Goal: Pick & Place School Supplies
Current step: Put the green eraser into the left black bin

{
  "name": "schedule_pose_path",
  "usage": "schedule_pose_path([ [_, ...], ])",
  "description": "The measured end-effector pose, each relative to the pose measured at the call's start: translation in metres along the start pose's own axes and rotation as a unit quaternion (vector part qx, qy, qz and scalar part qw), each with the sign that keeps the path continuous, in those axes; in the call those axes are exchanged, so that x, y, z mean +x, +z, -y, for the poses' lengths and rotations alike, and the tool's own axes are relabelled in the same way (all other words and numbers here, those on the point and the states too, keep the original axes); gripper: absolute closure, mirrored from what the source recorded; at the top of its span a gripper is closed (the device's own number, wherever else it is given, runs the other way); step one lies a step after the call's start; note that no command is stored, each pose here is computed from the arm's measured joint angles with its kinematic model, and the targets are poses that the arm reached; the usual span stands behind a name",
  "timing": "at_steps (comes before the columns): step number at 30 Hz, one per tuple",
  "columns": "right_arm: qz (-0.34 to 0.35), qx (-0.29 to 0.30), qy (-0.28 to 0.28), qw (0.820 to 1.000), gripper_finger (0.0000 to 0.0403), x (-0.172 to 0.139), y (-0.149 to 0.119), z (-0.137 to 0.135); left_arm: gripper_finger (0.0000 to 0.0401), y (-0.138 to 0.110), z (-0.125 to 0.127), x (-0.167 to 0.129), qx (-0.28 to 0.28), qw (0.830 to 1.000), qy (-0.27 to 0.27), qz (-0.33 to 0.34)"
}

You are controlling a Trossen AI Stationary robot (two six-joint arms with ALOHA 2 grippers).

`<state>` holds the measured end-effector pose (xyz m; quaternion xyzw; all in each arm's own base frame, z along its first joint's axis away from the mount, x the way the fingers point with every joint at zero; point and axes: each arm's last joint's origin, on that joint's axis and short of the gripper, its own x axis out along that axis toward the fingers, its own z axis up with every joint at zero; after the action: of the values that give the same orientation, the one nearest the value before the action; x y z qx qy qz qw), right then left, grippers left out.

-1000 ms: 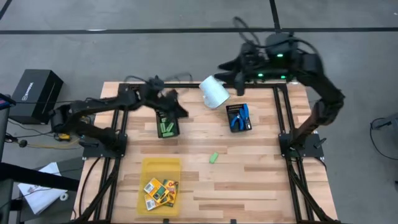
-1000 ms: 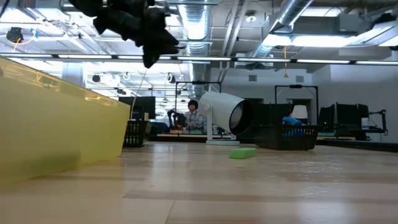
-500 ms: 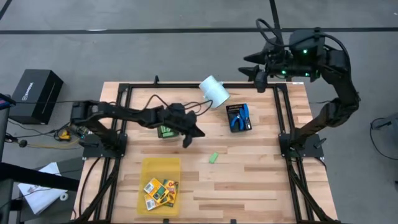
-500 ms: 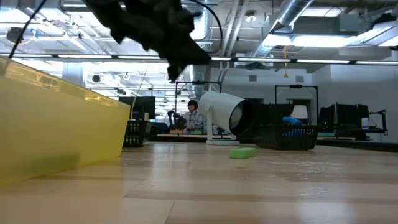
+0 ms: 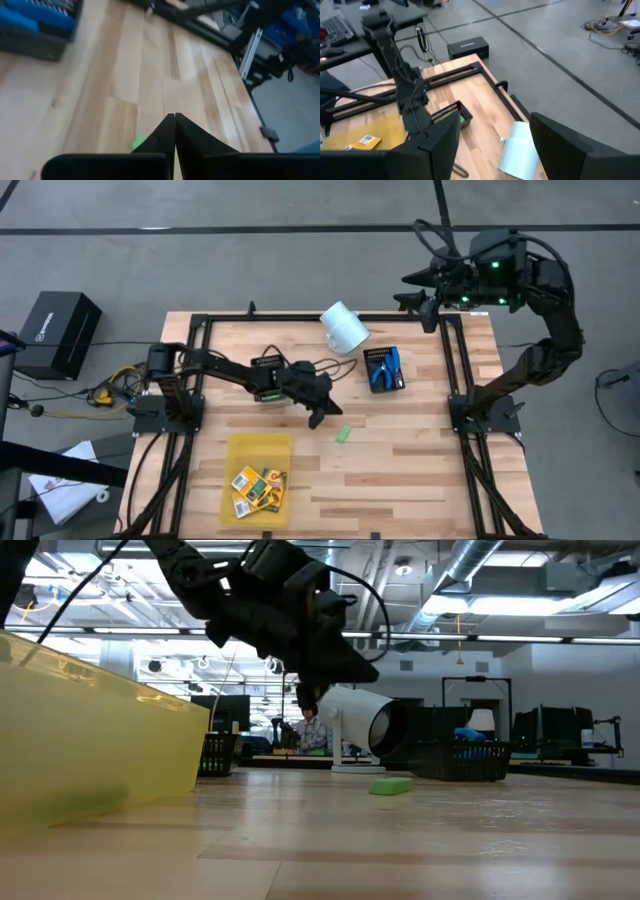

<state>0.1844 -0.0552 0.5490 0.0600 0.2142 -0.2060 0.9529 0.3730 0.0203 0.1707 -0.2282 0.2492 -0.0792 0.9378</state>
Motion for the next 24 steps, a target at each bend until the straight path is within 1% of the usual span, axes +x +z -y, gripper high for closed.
schedule_pose_path([
  [2, 0.009, 0.001, -0.003, 1.000, 0.0185, -0.007, 0.000, 0.000, 0.0400, -0.005, 0.000, 0.005, 0.001, 1.000, -0.002, -0.009],
  [4, 0.017, 0.003, -0.011, 1.000, 0.0212, -0.014, -0.001, 0.000, 0.0400, -0.008, 0.000, 0.010, 0.001, 1.000, -0.003, -0.015],
  [6, 0.024, 0.003, -0.009, 1.000, 0.0251, -0.022, -0.003, -0.001, 0.0400, -0.010, -0.001, 0.012, 0.001, 1.000, -0.003, -0.016],
  [9, 0.032, 0.006, -0.001, 0.999, 0.0321, -0.033, -0.005, -0.002, 0.0400, -0.010, -0.001, 0.013, 0.006, 1.000, -0.007, -0.014],
  [12, 0.036, 0.012, 0.005, 0.999, 0.0383, -0.042, -0.007, -0.002, 0.0400, -0.009, -0.001, 0.013, 0.040, 0.999, -0.014, -0.015],
  [13, 0.039, 0.011, 0.008, 0.999, 0.0392, -0.045, -0.008, -0.002, 0.0400, -0.010, 0.000, 0.013, 0.051, 0.998, -0.022, -0.020],
  [15, 0.043, 0.012, 0.011, 0.999, 0.0391, -0.049, -0.008, -0.002, 0.0400, -0.014, -0.002, 0.017, 0.060, 0.997, -0.037, -0.033],
  [19, 0.045, 0.025, 0.012, 0.999, 0.0377, -0.051, -0.009, -0.001, 0.0400, -0.032, -0.011, 0.026, 0.045, 0.995, -0.052, -0.078],
  [24, 0.044, 0.030, 0.012, 0.998, 0.0392, -0.050, -0.008, -0.002, 0.0400, -0.044, -0.017, 0.036, 0.040, 0.993, -0.053, -0.095],
])
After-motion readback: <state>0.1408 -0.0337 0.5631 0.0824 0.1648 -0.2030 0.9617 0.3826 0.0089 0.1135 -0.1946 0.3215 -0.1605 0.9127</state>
